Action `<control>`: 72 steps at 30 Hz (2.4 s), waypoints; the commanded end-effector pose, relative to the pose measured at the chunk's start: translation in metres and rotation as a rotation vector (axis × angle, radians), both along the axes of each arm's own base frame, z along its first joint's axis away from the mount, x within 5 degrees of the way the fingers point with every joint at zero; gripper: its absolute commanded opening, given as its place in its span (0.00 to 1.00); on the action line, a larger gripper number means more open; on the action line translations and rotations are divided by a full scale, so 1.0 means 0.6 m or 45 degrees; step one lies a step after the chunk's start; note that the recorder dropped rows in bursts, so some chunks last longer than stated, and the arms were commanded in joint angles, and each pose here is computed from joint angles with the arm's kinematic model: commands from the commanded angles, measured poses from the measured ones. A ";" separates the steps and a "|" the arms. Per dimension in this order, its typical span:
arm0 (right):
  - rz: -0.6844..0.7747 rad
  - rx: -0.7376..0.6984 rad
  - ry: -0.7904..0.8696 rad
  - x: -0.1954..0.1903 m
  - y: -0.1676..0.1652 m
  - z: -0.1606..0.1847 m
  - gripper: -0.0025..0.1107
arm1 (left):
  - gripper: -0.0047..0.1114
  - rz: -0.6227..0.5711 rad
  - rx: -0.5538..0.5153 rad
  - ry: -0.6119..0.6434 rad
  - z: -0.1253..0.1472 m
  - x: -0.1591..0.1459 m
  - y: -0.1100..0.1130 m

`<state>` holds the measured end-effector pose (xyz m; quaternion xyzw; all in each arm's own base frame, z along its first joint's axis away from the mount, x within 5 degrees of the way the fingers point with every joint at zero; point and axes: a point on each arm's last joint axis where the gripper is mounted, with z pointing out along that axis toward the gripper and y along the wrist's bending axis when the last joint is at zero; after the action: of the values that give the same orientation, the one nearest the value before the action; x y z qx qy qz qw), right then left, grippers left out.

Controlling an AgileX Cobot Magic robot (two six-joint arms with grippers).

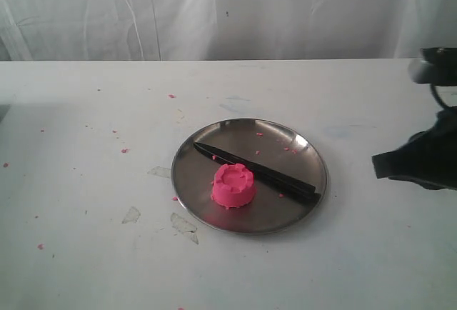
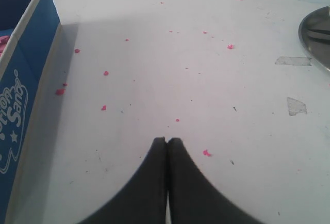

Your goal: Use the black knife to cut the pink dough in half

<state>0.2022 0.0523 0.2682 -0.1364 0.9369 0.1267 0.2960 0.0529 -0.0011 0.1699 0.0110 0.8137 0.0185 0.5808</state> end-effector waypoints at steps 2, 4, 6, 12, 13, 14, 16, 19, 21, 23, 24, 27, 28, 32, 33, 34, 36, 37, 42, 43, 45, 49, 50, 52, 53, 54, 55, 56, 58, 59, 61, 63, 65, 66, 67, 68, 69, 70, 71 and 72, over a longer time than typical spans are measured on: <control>0.187 -0.239 0.159 0.047 0.044 0.004 0.02 | 0.04 -0.008 -0.010 -0.005 -0.001 0.000 -0.001; 0.201 -0.308 0.189 0.067 0.059 0.002 0.02 | 0.04 -0.008 -0.010 -0.005 -0.001 0.000 -0.001; 0.226 -0.319 0.198 0.084 0.075 -0.008 0.02 | 0.04 -0.008 -0.010 -0.005 -0.001 0.000 -0.001; 0.352 -0.345 0.120 0.145 0.119 -0.073 0.02 | 0.04 -0.008 -0.010 -0.005 -0.001 0.000 -0.001; 0.351 -0.330 0.120 0.155 0.125 -0.083 0.02 | 0.04 -0.008 -0.010 -0.005 -0.001 0.000 -0.001; 0.369 -0.336 0.130 0.164 0.129 -0.094 0.02 | 0.04 -0.008 -0.010 -0.005 -0.001 0.000 -0.001; 0.422 -0.367 0.141 0.179 0.135 -0.110 0.04 | 0.04 -0.008 -0.010 -0.005 -0.001 0.000 -0.001; 0.437 -0.379 0.165 0.194 0.141 -0.126 0.12 | 0.04 -0.008 -0.010 -0.005 -0.001 0.000 -0.001; 0.438 -0.381 0.178 0.201 0.144 -0.135 0.19 | 0.04 -0.008 -0.010 -0.005 -0.001 0.000 -0.001; 0.439 -0.384 0.190 0.210 0.148 -0.145 0.30 | 0.04 -0.008 -0.010 -0.005 -0.001 0.000 -0.001; 0.457 -0.395 0.193 0.216 0.150 -0.154 0.35 | 0.04 -0.008 -0.010 -0.005 -0.001 0.000 -0.001; 0.475 -0.405 0.153 0.229 0.155 -0.169 0.42 | 0.04 -0.008 -0.010 -0.005 -0.001 0.000 -0.001; 0.470 -0.404 0.130 0.233 0.156 -0.172 0.42 | 0.04 -0.008 -0.010 -0.005 -0.001 0.000 -0.001; 0.471 -0.410 0.120 0.237 0.157 -0.182 0.42 | 0.04 -0.008 -0.010 -0.005 -0.001 0.000 -0.001; 0.472 -0.411 0.126 0.238 0.157 -0.185 0.42 | 0.04 -0.008 -0.010 -0.005 -0.001 0.000 -0.001; 0.473 -0.412 0.134 0.238 0.157 -0.189 0.42 | 0.04 -0.008 -0.010 -0.005 -0.001 0.000 -0.001; 0.473 -0.412 0.152 0.238 0.158 -0.196 0.42 | 0.04 -0.008 -0.010 -0.005 -0.001 0.000 -0.001; 0.474 -0.413 0.158 0.238 0.158 -0.198 0.42 | 0.04 -0.008 -0.010 -0.005 -0.001 0.000 -0.001; 0.482 -0.418 0.172 0.238 0.158 -0.203 0.42 | 0.04 -0.008 -0.010 -0.005 -0.001 0.000 -0.001; 0.480 -0.416 0.173 0.238 0.158 -0.203 0.42 | 0.04 -0.008 -0.010 -0.005 -0.001 0.000 -0.001; 0.480 -0.413 0.191 0.236 0.158 -0.205 0.42 | 0.04 -0.008 -0.010 -0.005 -0.001 0.000 -0.001; 0.480 -0.410 0.208 0.235 0.158 -0.209 0.40 | 0.04 -0.008 -0.010 -0.005 -0.001 0.000 -0.001; 0.480 -0.410 0.210 0.235 0.158 -0.209 0.38 | 0.04 -0.008 -0.010 -0.005 -0.001 0.000 -0.001; 0.483 -0.412 0.226 0.233 0.157 -0.211 0.34 | 0.04 -0.008 -0.010 -0.005 -0.001 0.000 -0.001; 0.485 -0.413 0.232 0.233 0.157 -0.211 0.31 | 0.04 -0.008 -0.010 -0.005 -0.001 0.000 -0.001; 0.486 -0.414 0.237 0.232 0.157 -0.211 0.28 | 0.04 -0.008 -0.010 -0.005 -0.001 0.000 -0.001; 0.488 -0.415 0.246 0.231 0.157 -0.211 0.25 | 0.04 -0.008 -0.010 -0.005 -0.001 0.000 -0.001; 0.490 -0.416 0.252 0.231 0.157 -0.211 0.23 | 0.04 -0.008 -0.010 -0.005 -0.001 0.000 -0.001; 0.491 -0.416 0.257 0.230 0.156 -0.212 0.19 | 0.04 -0.008 -0.010 -0.005 -0.001 0.000 -0.001; 0.491 -0.416 0.257 0.230 0.156 -0.212 0.17 | 0.04 -0.008 -0.010 -0.005 -0.001 0.000 -0.001; 0.491 -0.416 0.258 0.230 0.156 -0.212 0.14 | 0.04 -0.008 -0.010 -0.005 -0.001 0.000 -0.001; 0.491 -0.416 0.258 0.230 0.156 -0.212 0.11 | 0.04 -0.008 -0.010 -0.005 -0.001 0.000 -0.001; 0.491 -0.416 0.256 0.230 0.156 -0.212 0.08 | 0.04 -0.008 -0.010 -0.005 -0.001 0.000 -0.001; 0.491 -0.416 0.256 0.230 0.156 -0.212 0.03 | 0.04 -0.008 -0.010 -0.005 -0.001 0.000 -0.001; 0.490 -0.416 0.254 0.230 0.156 -0.211 0.02 | 0.04 -0.008 -0.010 -0.005 -0.001 0.000 -0.001; 0.489 -0.412 0.255 0.230 0.157 -0.210 0.02 | 0.04 -0.008 -0.010 -0.005 -0.001 0.000 -0.001; 0.487 -0.407 0.261 0.229 0.157 -0.208 0.02 | 0.04 -0.008 -0.010 -0.005 -0.001 0.000 -0.001; 0.491 -0.406 0.272 0.227 0.157 -0.207 0.02 | 0.04 -0.008 -0.010 -0.005 -0.001 0.000 -0.001; 0.494 -0.407 0.275 0.227 0.157 -0.206 0.02 | 0.04 -0.008 -0.010 -0.005 -0.001 0.000 -0.001; 0.494 -0.407 0.275 0.226 0.156 -0.205 0.02 | 0.04 -0.008 -0.010 -0.005 -0.001 0.000 -0.001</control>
<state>0.3394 0.1466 0.1412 -0.3383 0.9291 0.0444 0.1427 0.0529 -0.0011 0.1699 0.0110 0.8137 0.0185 0.5808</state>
